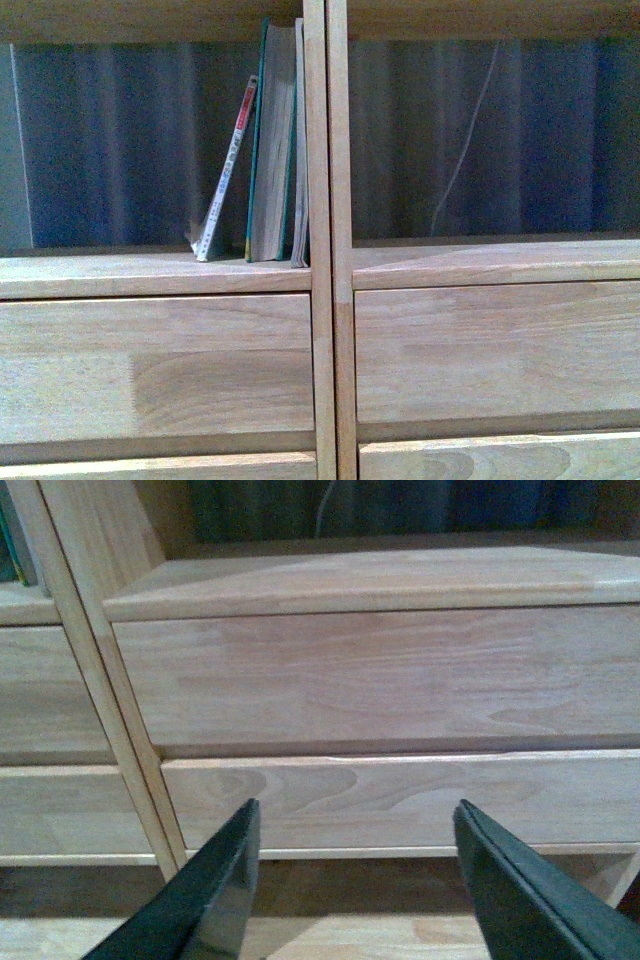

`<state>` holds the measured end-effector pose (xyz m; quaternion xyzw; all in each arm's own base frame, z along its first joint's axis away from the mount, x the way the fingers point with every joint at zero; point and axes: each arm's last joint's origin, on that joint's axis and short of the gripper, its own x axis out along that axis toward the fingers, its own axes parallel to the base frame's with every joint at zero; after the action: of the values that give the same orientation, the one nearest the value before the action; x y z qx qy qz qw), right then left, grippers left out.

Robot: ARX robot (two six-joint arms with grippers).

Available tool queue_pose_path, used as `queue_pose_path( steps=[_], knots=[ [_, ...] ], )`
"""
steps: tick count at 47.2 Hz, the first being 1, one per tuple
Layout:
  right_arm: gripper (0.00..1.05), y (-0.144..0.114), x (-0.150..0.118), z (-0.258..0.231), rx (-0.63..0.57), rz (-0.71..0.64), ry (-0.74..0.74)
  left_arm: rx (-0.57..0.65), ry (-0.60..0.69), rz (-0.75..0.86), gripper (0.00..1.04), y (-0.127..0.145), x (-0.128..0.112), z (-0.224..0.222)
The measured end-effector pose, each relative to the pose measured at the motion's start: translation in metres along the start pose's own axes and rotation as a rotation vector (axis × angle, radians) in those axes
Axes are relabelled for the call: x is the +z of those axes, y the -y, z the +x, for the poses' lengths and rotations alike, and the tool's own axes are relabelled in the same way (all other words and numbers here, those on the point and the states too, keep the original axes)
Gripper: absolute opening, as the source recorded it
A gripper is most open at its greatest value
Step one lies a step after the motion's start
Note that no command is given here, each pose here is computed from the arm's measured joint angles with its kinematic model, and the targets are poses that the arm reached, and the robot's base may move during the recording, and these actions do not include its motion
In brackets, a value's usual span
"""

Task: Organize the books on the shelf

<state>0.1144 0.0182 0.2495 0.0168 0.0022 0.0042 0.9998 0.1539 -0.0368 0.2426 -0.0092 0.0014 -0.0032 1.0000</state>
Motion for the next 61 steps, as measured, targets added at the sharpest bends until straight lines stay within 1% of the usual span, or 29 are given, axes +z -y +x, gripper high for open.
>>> queue_pose_path(
  steps=[2, 7, 10, 11, 12, 13, 14, 18, 23, 28, 55, 61],
  knots=[
    [0.51, 0.002, -0.01, -0.001, 0.002, -0.01, -0.005, -0.01, -0.001, 0.003, 0.47, -0.004, -0.008, -0.004],
    [0.32, 0.006, -0.023, -0.004, 0.002, -0.02, 0.0, -0.003, -0.004, 0.008, 0.27, -0.012, -0.021, -0.011],
    [0.18, 0.011, -0.032, -0.004, 0.029, -0.026, -0.006, -0.001, -0.004, 0.008, 0.13, -0.017, -0.028, -0.015],
    [0.13, 0.015, -0.035, -0.005, 0.022, -0.027, -0.009, -0.005, -0.002, 0.008, 0.08, -0.018, -0.031, -0.016],
    [0.09, 0.016, -0.037, -0.005, 0.01, -0.027, -0.01, -0.006, -0.002, 0.008, 0.04, -0.019, -0.032, -0.017],
    [0.04, 0.018, -0.04, -0.006, -0.005, -0.027, -0.008, -0.005, 0.0, 0.009, 0.03, -0.02, -0.035, -0.019],
    [0.02, 0.019, -0.041, -0.007, -0.009, -0.029, -0.005, -0.003, 0.002, 0.009, 0.03, -0.021, -0.036, -0.02],
    [0.03, 0.019, -0.05, -0.015, -0.005, -0.03, -0.013, 0.001, 0.004, 0.01, 0.03, -0.025, -0.043, -0.024],
    [0.03, 0.019, -0.051, -0.017, -0.006, -0.03, 0.006, -0.03, 0.005, 0.011, 0.03, -0.031, -0.047, -0.027],
    [0.03, 0.02, -0.058, -0.016, -0.006, -0.03, -0.005, 0.009, 0.004, 0.011, 0.03, -0.037, -0.052, -0.03],
    [0.03, 0.02, -0.074, -0.016, -0.006, -0.03, -0.004, 0.001, 0.017, 0.011, 0.03, -0.037, -0.067, -0.042],
    [0.03, 0.021, -0.081, -0.017, -0.003, -0.03, 0.003, 0.002, 0.014, 0.013, 0.03, -0.037, -0.071, -0.044]
  ],
)
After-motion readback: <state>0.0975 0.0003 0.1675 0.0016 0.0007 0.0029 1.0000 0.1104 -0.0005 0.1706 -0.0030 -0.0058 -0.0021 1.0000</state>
